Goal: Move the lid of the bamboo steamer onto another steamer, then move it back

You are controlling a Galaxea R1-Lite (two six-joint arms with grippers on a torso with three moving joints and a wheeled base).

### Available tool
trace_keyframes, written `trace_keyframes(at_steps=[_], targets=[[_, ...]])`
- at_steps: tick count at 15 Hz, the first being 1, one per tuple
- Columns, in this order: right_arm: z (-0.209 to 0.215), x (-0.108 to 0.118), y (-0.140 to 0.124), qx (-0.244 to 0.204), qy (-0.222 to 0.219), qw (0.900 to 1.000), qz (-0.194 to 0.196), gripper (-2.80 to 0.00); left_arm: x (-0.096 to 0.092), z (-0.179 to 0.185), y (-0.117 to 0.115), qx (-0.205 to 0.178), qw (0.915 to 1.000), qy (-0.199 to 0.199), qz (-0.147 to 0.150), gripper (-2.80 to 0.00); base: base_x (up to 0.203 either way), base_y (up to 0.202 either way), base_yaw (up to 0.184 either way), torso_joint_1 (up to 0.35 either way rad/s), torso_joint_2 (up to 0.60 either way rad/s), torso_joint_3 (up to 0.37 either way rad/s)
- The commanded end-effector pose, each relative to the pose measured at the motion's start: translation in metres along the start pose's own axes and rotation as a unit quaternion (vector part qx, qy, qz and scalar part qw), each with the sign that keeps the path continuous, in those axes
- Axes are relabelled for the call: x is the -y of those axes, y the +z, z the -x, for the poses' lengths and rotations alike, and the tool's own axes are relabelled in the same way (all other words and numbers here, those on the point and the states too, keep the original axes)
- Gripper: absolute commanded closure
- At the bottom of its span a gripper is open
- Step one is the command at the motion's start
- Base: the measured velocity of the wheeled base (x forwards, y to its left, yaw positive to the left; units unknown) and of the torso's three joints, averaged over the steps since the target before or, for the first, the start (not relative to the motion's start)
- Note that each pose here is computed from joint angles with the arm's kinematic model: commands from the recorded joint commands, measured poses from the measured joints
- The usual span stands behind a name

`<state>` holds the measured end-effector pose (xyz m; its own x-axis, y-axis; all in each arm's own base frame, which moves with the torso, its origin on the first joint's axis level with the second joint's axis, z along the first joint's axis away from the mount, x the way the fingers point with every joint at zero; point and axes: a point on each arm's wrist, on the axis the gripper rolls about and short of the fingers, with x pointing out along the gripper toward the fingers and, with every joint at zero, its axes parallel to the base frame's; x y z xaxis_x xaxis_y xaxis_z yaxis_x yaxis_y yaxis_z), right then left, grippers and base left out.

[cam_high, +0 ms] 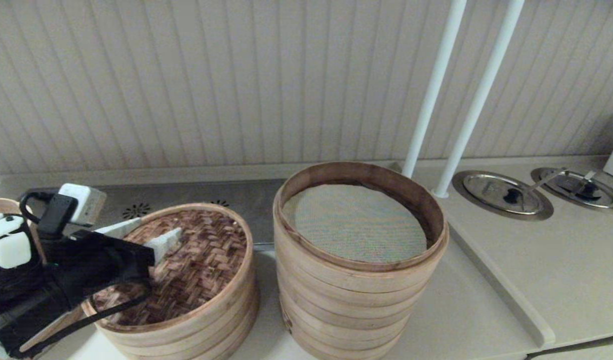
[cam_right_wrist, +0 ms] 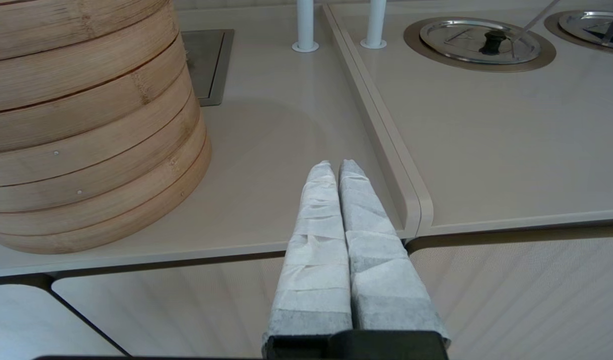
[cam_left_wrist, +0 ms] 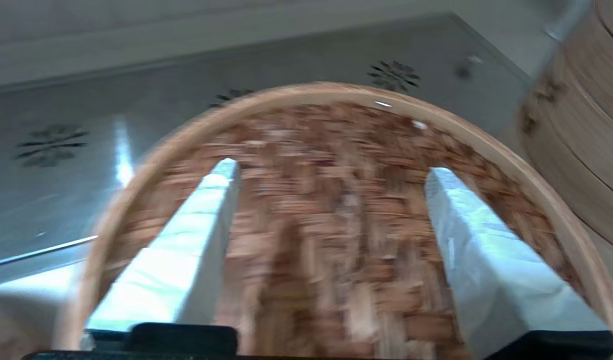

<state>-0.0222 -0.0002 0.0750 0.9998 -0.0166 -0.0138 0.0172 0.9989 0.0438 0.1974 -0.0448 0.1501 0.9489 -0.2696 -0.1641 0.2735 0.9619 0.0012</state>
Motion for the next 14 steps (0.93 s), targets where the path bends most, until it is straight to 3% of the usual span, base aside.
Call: trace_keyframes(at_steps=[1, 5, 8, 11, 12, 14], targets=[[0.000, 0.000, -0.001, -0.002, 0.000, 1.000, 0.000, 0.00, -0.007, 0.019, 0.014, 0.036, 0.9990, 0.025, 0.000, -2.80, 0.000, 0.000, 0.000, 0.000, 0.00, 0.000], [0.000, 0.000, -0.001, -0.002, 0.000, 1.000, 0.000, 0.00, -0.017, 0.051, 0.029, 0.066, 0.9956, 0.068, 0.002, -2.80, 0.000, 0.000, 0.000, 0.000, 0.00, 0.000], [0.000, 0.000, -0.001, -0.002, 0.000, 1.000, 0.000, 0.00, -0.013, 0.087, 0.040, 0.084, 0.9935, 0.077, 0.001, -2.80, 0.000, 0.000, 0.000, 0.000, 0.00, 0.000], [0.000, 0.000, -0.001, -0.002, 0.000, 1.000, 0.001, 0.00, -0.007, 0.125, 0.045, 0.077, 0.9937, 0.080, 0.009, -2.80, 0.000, 0.000, 0.000, 0.000, 0.00, 0.000], [0.000, 0.000, -0.001, -0.002, 0.000, 1.000, 0.000, 0.00, -0.005, 0.134, 0.044, 0.076, 0.9938, 0.081, 0.011, 0.00, 0.000, 0.000, 0.000, 0.000, 0.00, 0.000], [0.000, 0.000, -0.001, -0.002, 0.000, 1.000, 0.001, 0.00, 0.000, 0.157, 0.037, 0.079, 0.9932, 0.085, 0.012, 0.00, 0.000, 0.000, 0.000, 0.000, 0.00, 0.000]])
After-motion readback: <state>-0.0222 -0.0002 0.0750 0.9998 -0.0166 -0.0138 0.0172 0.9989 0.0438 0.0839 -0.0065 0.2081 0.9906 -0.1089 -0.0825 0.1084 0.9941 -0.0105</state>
